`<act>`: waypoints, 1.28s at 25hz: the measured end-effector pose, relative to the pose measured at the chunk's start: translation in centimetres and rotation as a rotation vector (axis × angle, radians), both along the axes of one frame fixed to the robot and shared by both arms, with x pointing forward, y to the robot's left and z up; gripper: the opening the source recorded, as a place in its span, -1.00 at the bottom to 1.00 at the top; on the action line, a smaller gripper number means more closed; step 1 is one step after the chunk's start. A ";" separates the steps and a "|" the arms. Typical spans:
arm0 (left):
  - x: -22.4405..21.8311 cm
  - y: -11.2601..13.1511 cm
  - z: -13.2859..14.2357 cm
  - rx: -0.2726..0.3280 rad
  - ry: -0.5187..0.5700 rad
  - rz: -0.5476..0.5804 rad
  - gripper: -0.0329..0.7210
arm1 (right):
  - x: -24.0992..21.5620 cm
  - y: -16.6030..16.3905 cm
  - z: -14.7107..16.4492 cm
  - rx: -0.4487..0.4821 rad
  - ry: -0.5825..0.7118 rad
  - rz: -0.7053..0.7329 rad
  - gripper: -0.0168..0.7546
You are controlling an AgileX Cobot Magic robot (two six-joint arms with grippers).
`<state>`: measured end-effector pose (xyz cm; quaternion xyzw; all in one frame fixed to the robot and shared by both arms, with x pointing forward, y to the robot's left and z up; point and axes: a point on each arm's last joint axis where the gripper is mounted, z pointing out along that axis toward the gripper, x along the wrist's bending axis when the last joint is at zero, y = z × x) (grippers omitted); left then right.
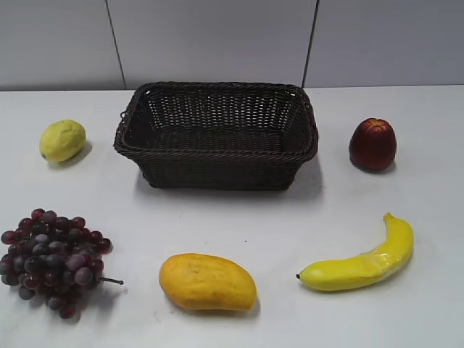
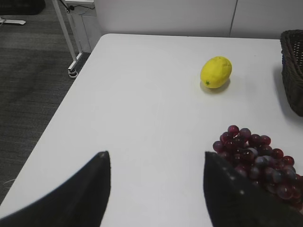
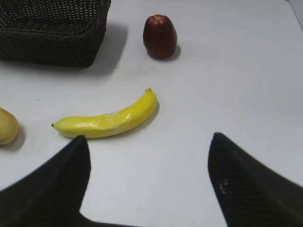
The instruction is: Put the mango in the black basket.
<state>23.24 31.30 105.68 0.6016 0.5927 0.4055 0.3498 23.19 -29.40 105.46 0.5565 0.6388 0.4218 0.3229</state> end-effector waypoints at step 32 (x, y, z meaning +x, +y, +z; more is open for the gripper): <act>1.3 -0.1 5.0 0.046 -0.312 -0.017 0.34 | 0.0 0.0 0.0 0.000 0.000 0.000 0.57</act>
